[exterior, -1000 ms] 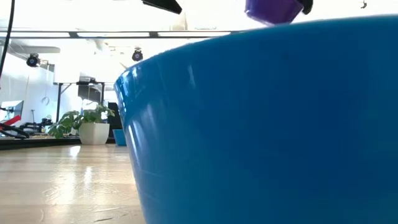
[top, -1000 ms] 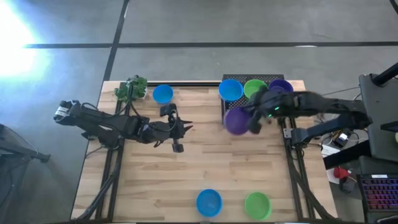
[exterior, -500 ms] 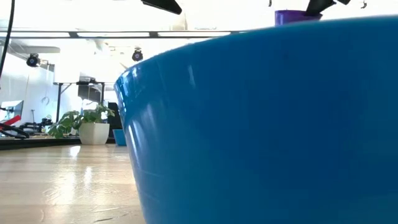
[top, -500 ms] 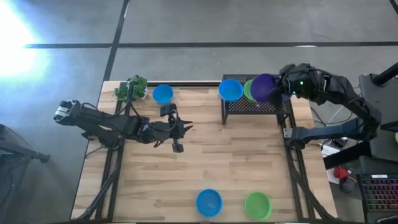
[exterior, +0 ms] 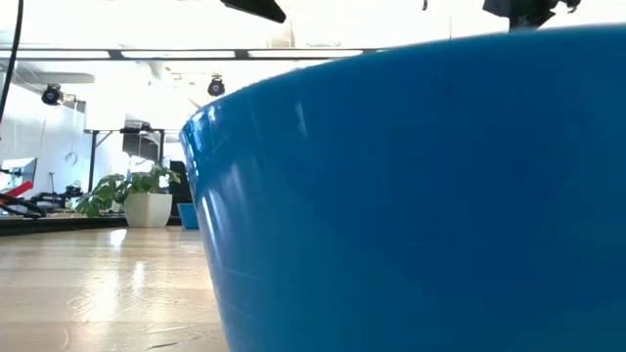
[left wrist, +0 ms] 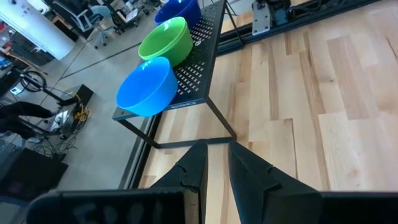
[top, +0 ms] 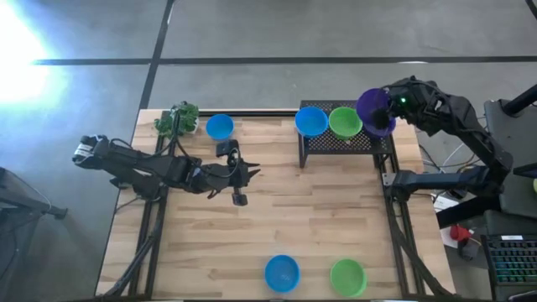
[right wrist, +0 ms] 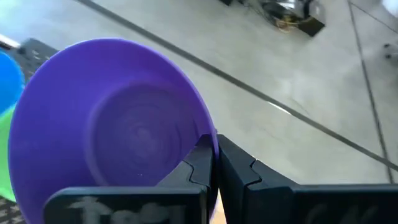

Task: Pick & Place Mini bowls
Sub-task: Stack the purple bowl on the stacked purple bowls on the shelf

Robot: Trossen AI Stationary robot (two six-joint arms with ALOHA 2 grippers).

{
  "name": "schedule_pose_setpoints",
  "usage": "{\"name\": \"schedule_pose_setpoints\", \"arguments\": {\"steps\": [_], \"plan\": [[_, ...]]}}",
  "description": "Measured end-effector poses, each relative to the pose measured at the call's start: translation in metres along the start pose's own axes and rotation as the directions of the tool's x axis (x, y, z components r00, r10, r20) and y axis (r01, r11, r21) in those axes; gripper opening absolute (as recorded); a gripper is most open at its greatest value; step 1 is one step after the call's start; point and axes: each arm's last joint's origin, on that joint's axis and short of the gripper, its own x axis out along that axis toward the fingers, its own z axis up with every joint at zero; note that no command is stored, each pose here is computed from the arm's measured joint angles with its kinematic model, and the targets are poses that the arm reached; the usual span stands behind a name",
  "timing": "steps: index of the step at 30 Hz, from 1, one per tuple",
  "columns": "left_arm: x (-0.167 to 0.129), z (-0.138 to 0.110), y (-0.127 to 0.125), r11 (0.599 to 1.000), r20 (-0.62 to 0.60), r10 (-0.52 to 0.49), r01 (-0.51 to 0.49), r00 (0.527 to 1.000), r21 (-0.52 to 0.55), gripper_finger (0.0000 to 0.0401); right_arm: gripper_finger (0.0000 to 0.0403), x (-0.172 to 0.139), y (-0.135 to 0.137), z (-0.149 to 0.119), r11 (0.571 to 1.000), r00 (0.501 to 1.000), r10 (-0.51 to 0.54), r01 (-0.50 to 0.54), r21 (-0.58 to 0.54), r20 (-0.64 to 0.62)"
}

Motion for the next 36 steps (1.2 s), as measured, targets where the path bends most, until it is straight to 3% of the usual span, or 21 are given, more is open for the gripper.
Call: {"name": "schedule_pose_setpoints", "arguments": {"steps": [10,14,25,36], "plan": [[0.000,0.001,0.001,1.000,0.011,0.004,-0.004,1.000,0.001,0.0059,0.0011,0.011,0.005,-0.010,0.993,0.981,-0.096,0.083,-0.078,-0.171],[0.000,0.001,0.001,1.000,0.011,0.004,-0.004,1.000,0.000,0.0059,0.0011,0.013,0.004,-0.011,0.986,0.971,-0.162,0.151,-0.076,-0.174],[0.001,0.001,0.001,1.000,0.014,0.005,-0.005,1.000,0.002,0.0059,0.0011,0.018,0.007,-0.014,0.985,0.968,-0.172,0.170,-0.024,-0.184],[0.001,0.001,0.000,1.000,0.014,-0.001,0.001,1.000,0.003,0.0059,0.0011,0.036,0.020,-0.024,0.983,0.960,-0.183,0.173,-0.061,-0.214]]}}
